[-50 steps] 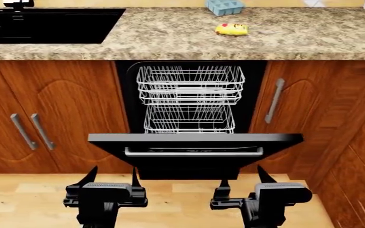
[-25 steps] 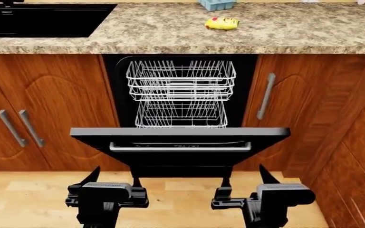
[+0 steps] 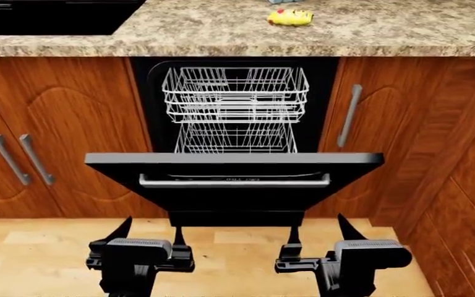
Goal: Close the dishwasher door
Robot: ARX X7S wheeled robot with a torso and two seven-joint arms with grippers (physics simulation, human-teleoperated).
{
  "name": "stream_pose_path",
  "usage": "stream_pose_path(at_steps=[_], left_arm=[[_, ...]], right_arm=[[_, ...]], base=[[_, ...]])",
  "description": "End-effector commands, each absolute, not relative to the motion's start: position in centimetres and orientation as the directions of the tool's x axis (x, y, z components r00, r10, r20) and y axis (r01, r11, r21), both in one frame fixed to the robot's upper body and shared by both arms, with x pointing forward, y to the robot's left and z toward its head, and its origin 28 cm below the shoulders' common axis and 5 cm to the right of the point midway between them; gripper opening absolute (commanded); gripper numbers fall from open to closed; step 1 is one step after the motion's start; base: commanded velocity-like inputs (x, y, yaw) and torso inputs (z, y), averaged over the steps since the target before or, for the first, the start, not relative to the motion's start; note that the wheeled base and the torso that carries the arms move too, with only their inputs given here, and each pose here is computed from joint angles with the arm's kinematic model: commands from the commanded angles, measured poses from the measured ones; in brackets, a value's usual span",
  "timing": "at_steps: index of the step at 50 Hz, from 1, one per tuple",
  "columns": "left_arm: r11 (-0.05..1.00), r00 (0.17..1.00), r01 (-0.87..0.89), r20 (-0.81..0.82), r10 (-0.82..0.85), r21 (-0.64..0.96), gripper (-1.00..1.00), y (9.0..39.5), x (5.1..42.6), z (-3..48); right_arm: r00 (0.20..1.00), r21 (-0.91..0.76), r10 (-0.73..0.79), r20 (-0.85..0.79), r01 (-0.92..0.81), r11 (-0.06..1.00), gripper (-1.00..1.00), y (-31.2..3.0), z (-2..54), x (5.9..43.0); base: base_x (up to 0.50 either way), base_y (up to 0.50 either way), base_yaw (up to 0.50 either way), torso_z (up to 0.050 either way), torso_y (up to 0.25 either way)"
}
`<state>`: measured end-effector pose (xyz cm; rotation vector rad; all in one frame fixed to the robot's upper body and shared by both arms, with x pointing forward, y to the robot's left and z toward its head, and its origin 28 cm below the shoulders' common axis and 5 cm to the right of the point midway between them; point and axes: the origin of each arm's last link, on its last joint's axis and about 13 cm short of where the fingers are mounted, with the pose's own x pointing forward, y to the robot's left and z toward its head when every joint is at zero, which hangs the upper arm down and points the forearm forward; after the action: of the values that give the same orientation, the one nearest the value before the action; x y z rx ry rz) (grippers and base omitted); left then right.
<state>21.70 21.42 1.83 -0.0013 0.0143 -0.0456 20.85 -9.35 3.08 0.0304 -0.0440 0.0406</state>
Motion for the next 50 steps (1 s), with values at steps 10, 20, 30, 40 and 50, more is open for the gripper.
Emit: stream_pose_path(at_steps=[10, 20, 30, 40, 50], left_arm=[[0.999, 0.998, 0.054, -0.015, -0.054, -0.005, 1.00, 21.37, 21.77, 1.93], [0.998, 0.998, 0.058, -0.014, -0.058, -0.006, 1.00, 21.36, 21.80, 1.96], [0.998, 0.998, 0.060, -0.012, -0.060, -0.005, 1.00, 21.35, 21.76, 2.03], [0.998, 0.998, 0.064, -0.014, -0.064, -0.004, 1.00, 21.30, 21.70, 2.04], [0.998, 0.998, 0.067, -0.014, -0.067, -0.004, 1.00, 21.26, 21.62, 2.07]], right_arm=[[0.998, 0.030, 0.039, 0.046, -0.040, 0.999, 1.00, -9.37, 3.14, 20.71], [0.998, 0.028, 0.039, 0.047, -0.041, 0.999, 1.00, -9.39, 3.12, 20.53], [0.998, 0.027, 0.039, 0.046, -0.040, 0.999, 1.00, -9.41, 3.11, 20.48], [0.998, 0.026, 0.042, 0.048, -0.043, 0.999, 1.00, -9.38, 3.21, 20.46], [0.998, 0.027, 0.043, 0.049, -0.045, 0.999, 1.00, -9.35, 3.29, 20.48]], base=[[0.00, 0.00, 0.00, -0.050, 0.000], [0.00, 0.00, 0.00, -0.050, 0.000], [0.00, 0.00, 0.00, -0.050, 0.003], [0.00, 0.00, 0.00, -0.050, 0.006], [0.00, 0.00, 0.00, -0.050, 0.008]])
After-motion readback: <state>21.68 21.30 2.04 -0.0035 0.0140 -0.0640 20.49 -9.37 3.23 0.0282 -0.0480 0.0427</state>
